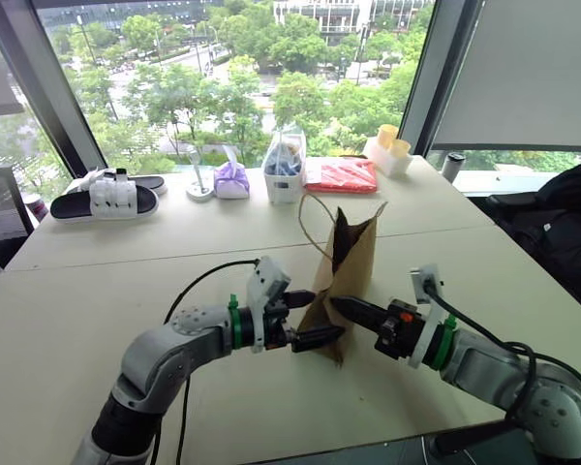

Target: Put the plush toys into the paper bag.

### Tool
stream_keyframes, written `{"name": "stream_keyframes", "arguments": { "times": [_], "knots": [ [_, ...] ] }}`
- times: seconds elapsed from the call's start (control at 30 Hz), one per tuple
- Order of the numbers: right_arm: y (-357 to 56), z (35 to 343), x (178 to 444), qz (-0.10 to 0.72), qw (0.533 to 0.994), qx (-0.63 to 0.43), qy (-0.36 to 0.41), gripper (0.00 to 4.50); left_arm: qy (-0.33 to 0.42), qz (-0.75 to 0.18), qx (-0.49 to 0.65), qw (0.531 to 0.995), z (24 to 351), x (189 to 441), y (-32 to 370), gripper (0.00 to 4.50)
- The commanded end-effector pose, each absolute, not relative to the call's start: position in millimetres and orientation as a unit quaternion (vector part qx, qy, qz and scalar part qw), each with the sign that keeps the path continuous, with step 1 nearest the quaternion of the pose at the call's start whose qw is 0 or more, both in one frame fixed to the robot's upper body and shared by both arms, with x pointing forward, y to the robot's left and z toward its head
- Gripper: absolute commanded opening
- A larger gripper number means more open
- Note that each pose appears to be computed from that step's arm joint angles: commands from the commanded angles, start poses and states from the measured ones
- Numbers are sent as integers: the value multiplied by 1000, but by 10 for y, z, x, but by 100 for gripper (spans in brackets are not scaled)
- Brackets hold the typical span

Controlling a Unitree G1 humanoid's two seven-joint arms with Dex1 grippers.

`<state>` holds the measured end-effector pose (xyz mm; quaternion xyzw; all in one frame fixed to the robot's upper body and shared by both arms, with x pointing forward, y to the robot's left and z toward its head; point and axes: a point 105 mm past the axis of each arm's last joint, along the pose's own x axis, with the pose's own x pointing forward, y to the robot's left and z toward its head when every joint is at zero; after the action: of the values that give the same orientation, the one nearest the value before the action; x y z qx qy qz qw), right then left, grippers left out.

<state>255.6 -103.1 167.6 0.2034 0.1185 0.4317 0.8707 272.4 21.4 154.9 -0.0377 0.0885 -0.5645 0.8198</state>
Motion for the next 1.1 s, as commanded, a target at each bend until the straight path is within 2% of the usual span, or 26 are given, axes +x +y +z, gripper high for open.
{"name": "stream_keyframes", "arguments": {
  "times": [0.03, 0.13, 0.33, 0.37, 0.4, 0.43, 0.63, 0.67, 0.7, 0.9, 1.1],
  "knots": [
    [-966, 1756, 2536, 441, 869, 200, 102, 3, 67, -553, 1, 830, 1566, 2721, 99, 450],
    [-978, 1739, 2562, 432, 873, 201, 103, 3, 62, -532, 16, 845, 1544, 2780, 74, 450],
    [-994, 1712, 2587, 426, 877, 199, 104, 3, 55, -531, 24, 845, 1540, 2799, 52, 450],
    [-993, 1714, 2586, 426, 877, 199, 103, 0, 55, -528, 25, 847, 1538, 2810, 57, 410],
    [-997, 1718, 2586, 426, 877, 199, 103, 0, 53, -528, 27, 847, 1540, 2815, 58, 399],
    [-1003, 1721, 2582, 426, 877, 199, 102, 0, 51, -527, 28, 848, 1541, 2819, 59, 367],
    [-1076, 1809, 2489, 433, 872, 214, 84, 0, 48, -531, 33, 846, 1545, 2828, 58, 69],
    [-1099, 1834, 2470, 433, 870, 221, 79, 0, 48, -531, 34, 846, 1545, 2835, 61, 25],
    [-1140, 1870, 2441, 432, 869, 231, 71, 0, 48, -531, 37, 845, 1544, 2843, 62, 5],
    [-1283, 1999, 2282, 440, 858, 263, 41, 0, 18, -555, 66, 829, 1624, 2905, 113, 5],
    [-1390, 1958, 2319, 429, 862, 268, 37, 0, -46, -663, 164, 729, 1893, 3068, 324, 5]
  ]
}}
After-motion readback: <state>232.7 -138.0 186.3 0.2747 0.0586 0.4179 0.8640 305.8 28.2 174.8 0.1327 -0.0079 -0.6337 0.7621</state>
